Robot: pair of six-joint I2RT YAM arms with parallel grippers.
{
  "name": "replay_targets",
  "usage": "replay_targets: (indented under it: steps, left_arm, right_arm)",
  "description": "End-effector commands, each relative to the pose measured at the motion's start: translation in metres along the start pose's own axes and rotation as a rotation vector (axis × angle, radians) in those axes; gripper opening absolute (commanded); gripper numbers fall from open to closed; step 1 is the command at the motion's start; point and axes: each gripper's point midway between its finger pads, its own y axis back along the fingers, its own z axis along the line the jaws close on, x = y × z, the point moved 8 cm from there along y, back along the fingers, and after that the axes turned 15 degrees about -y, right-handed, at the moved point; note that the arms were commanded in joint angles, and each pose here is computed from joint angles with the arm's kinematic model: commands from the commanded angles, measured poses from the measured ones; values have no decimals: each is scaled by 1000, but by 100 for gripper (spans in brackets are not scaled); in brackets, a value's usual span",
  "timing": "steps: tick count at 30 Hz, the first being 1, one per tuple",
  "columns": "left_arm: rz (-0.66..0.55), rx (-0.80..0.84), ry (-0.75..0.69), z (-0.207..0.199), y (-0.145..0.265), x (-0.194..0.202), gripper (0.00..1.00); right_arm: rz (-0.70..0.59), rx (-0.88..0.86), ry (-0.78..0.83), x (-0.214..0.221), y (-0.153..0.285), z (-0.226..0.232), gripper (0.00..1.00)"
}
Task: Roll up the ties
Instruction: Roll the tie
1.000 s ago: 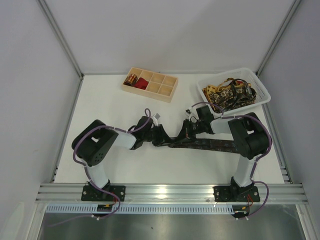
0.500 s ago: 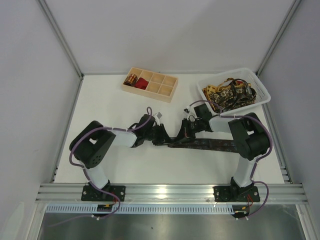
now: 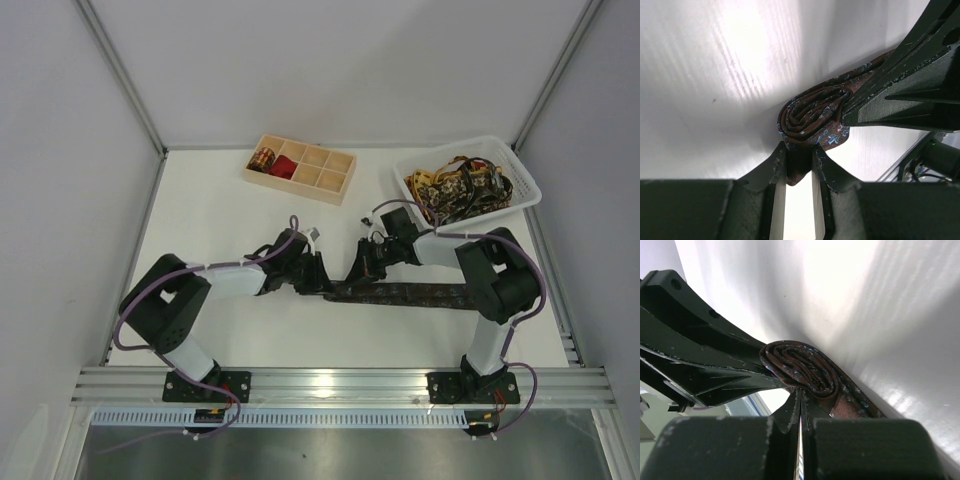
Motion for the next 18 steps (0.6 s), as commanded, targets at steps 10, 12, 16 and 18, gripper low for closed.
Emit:
replay_targets:
  steps: [10,12,16,18]
  left_arm:
    - [62,-125,-92,-2,31,0,12]
    - [68,-134,-118,-7,34,-4,13]
    - [79,-130,-148,-17,35,-8,15]
    - [80,-116,-158,-23,35,-9,18]
  right_arm:
    - [-22,41,40,4,-25,3,0]
    - [-14,38,49,6,-29,6,0]
    - [-7,37,52,10,-34,7,0]
    - [-1,38,45,13,-36,6,0]
